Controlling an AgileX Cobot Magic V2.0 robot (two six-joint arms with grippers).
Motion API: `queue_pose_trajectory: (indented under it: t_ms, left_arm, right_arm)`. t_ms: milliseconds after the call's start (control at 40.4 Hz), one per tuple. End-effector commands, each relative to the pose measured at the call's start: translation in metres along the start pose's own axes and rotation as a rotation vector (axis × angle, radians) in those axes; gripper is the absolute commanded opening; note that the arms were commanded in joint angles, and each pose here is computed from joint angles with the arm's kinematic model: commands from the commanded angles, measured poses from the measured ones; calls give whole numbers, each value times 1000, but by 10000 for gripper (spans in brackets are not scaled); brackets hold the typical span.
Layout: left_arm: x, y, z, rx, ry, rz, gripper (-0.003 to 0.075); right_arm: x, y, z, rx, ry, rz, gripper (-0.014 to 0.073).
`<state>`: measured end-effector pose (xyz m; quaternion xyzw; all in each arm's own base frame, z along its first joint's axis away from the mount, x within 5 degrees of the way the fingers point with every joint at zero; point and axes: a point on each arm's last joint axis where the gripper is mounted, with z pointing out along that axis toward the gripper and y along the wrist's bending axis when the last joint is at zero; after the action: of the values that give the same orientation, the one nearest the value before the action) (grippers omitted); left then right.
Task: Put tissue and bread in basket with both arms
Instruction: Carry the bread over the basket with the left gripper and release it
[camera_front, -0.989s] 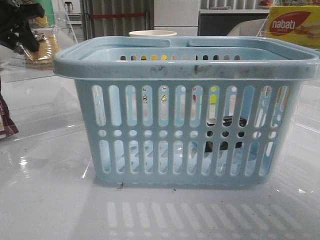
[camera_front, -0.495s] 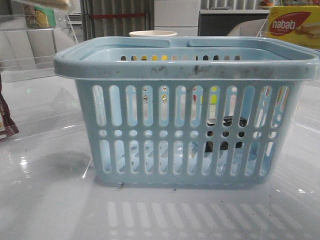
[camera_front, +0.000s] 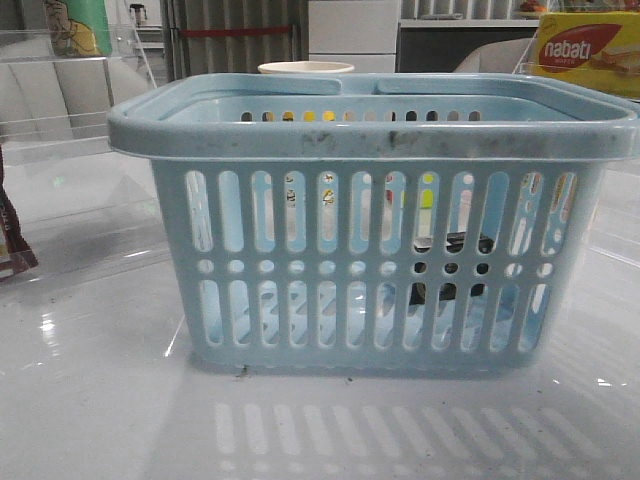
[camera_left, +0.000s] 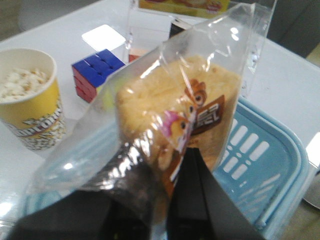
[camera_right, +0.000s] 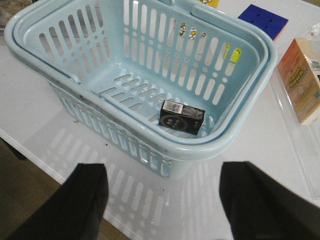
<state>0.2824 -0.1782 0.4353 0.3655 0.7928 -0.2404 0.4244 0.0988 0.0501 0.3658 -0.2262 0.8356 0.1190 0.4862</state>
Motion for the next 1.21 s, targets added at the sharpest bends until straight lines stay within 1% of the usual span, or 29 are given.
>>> queue_pose_trajectory:
  t_ms: [0, 74, 223, 346, 420, 519, 569, 618, 668, 717, 767, 915, 1014, 1187]
  left_arm:
    - [-5, -17, -3, 4, -108, 14, 92]
    - [9, -16, 12, -6, -91, 0, 92]
    - [32, -7, 33, -64, -90, -42, 92]
    - [45, -3, 47, -65, -44, -61, 94]
    - [50, -1, 55, -59, -19, -68, 117]
    - [55, 0, 63, -46, 17, -76, 203]
    - [56, 0, 64, -44, 21, -78, 277]
    - [56, 0, 64, -44, 21, -78, 372]
    - [56, 0, 64, -43, 22, -78, 447]
    - [55, 0, 62, -43, 18, -77, 498]
    - [54, -2, 58, -39, 16, -73, 515]
    - [45, -11, 33, -35, -28, -50, 507]
    - [37, -22, 5, -26, -67, -19, 507]
    - [33, -44, -46, 2, -115, 30, 507]
  right_arm:
    - [-12, -1, -5, 13, -86, -11, 571]
    - [-12, -1, -5, 13, -86, -11, 571]
    - [-12, -1, -5, 13, -86, -11, 571]
    - [-12, -1, -5, 13, -85, -11, 571]
    - [-12, -1, -5, 13, -85, -11, 571]
    - [-12, -1, -5, 12, -84, -11, 571]
    - [-12, -1, -5, 12, -83, -11, 571]
    - [-12, -1, -5, 12, -83, -11, 571]
    - [-11, -1, -5, 12, -81, -11, 571]
    - [-11, -1, -5, 11, -80, -11, 571]
    - [-11, -1, -5, 11, -78, -11, 571]
    - [-11, -1, -5, 11, -78, -11, 571]
    - [-11, -1, -5, 11, -78, -11, 571]
    - [-11, -1, -5, 11, -78, -11, 571]
